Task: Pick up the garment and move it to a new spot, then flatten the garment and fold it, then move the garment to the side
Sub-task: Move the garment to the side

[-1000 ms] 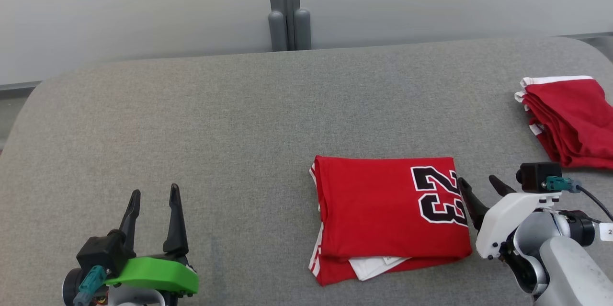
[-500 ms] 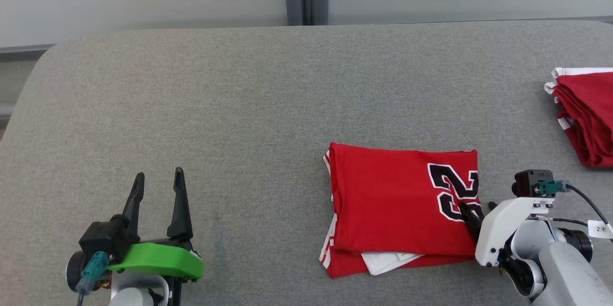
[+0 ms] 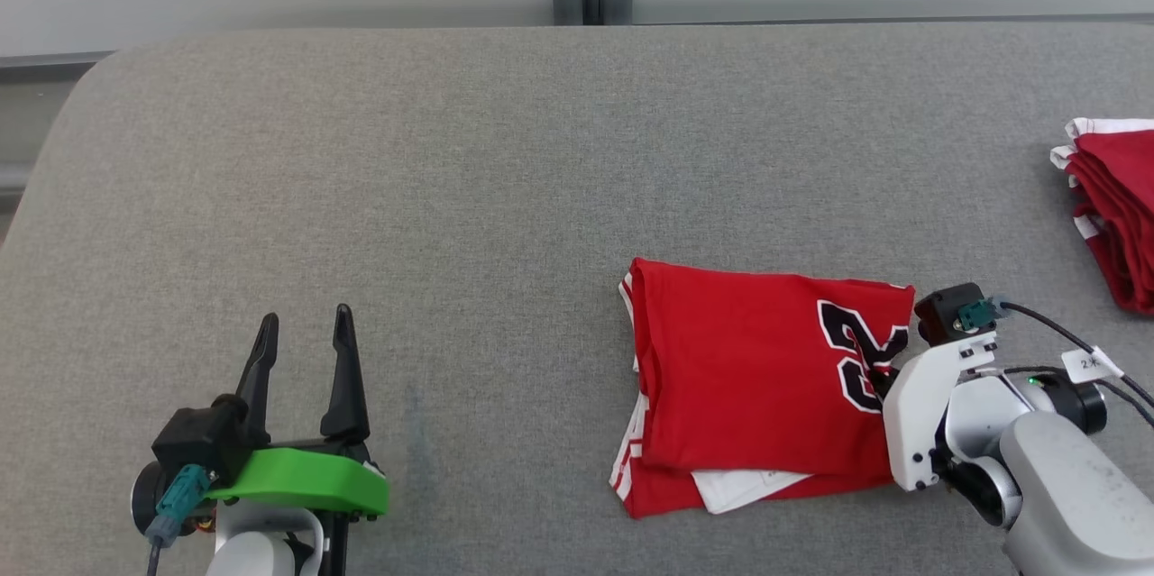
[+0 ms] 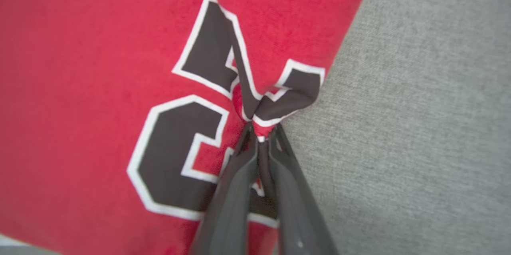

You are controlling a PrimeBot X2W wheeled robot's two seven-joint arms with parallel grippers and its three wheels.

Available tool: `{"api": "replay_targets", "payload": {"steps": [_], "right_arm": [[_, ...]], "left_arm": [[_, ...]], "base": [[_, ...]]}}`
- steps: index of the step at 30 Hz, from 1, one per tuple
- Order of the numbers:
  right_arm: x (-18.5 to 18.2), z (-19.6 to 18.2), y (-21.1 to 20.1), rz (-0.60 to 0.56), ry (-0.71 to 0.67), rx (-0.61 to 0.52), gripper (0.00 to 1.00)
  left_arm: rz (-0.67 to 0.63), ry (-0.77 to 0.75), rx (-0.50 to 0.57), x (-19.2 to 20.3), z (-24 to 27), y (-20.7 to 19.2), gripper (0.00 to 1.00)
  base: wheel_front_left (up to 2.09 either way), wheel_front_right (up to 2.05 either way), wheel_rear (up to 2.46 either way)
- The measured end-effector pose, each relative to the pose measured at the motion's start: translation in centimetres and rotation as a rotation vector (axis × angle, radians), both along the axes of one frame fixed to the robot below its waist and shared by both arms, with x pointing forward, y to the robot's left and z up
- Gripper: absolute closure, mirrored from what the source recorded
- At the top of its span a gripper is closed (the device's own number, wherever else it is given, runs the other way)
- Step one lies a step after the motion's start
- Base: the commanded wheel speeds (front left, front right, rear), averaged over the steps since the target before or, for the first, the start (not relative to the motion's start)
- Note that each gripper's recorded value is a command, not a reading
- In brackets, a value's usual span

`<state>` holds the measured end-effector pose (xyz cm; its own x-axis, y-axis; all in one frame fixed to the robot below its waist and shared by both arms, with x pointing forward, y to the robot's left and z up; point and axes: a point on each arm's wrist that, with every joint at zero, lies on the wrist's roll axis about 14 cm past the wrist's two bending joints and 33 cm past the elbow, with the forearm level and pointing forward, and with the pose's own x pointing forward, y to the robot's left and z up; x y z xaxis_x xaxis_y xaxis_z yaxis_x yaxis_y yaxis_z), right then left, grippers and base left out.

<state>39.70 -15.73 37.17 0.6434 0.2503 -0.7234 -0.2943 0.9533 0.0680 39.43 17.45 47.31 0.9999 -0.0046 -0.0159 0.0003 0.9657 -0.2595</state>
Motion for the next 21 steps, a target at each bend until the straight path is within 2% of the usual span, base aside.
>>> {"api": "replay_targets", "payload": {"steps": [6,11,17,21], "right_arm": [[3.2,2.6,-2.4,0.130,-0.056,-0.211,1.00],[6.3,6.8,-3.9,0.208,-0.137,-0.348,1.00],[9.6,12.6,-7.5,0.157,-0.234,-0.433,1.00],[10.9,14.4,-9.7,0.093,-0.251,-0.435,1.00]], "left_arm": [[-0.022,-0.005,-0.018,0.9,0.1,-0.9,0.00],[-0.056,-0.027,-0.037,2.2,0.6,-2.3,0.00],[-0.113,-0.052,-0.062,4.0,1.1,-4.5,0.00],[-0.163,-0.055,-0.078,5.2,0.9,-6.4,0.00]], "base": [[0.00,0.00,0.00],[0.00,0.00,0.00],[0.00,0.00,0.00],[0.00,0.00,0.00]]}}
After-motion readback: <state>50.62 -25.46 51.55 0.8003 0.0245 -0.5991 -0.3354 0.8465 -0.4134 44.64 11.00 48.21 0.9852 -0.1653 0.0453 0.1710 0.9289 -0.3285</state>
